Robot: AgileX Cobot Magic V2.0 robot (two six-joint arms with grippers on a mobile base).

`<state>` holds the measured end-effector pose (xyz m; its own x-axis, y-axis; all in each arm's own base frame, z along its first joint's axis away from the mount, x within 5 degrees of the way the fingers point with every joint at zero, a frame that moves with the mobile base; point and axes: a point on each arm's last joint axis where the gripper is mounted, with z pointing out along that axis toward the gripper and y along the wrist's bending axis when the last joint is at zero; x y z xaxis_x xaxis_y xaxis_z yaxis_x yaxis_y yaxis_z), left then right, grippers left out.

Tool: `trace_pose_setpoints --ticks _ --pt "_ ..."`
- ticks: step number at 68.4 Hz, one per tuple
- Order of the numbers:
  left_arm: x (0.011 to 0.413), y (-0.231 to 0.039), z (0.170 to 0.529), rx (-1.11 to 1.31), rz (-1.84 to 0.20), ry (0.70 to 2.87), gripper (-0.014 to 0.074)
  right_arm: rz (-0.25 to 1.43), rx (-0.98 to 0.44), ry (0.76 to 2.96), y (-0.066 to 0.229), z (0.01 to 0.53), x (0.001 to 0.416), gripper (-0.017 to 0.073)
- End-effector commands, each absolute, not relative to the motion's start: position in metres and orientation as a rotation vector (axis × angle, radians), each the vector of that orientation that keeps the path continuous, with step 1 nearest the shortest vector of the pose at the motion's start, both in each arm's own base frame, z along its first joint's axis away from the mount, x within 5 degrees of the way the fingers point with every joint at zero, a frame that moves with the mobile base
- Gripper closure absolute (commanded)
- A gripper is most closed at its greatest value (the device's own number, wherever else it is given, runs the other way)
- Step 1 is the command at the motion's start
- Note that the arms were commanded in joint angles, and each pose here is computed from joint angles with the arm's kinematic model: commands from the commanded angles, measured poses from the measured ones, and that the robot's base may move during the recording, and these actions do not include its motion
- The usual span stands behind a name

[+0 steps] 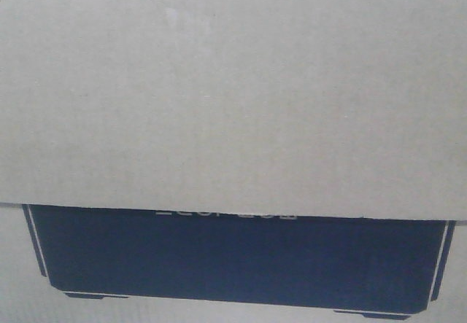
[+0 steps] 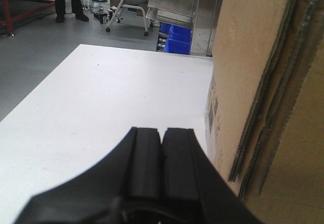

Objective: Grab box from left shelf to table start
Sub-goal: 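Withdraw both grippers from the box walls and back away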

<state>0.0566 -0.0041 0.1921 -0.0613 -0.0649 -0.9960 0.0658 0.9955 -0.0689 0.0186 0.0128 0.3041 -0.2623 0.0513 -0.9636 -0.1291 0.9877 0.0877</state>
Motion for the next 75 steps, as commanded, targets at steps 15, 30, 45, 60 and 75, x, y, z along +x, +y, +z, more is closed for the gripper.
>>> trace_pose_setpoints --ticks 15,30,45,60,75 --pt "0.055 -0.004 0.203 -0.002 -0.111 1.519 0.0693 0.009 -0.022 1.576 0.003 0.298 0.023 0.0503" --pt "0.055 -0.004 0.203 -0.002 -0.111 1.52 0.0693 -0.006 -0.006 1.599 0.001 0.238 0.045 0.0503" --pt "0.055 -0.004 0.203 -0.002 -0.111 1.52 0.0693 0.049 0.077 1.55 -0.001 0.197 0.057 0.0503" --pt "0.055 -0.004 0.203 -0.002 -0.111 1.52 0.0693 0.066 0.092 1.565 -0.001 0.197 0.056 0.0503" --pt "0.055 -0.004 0.203 -0.002 -0.111 1.52 0.0693 0.066 0.092 1.565 -0.001 0.197 0.056 0.0503"
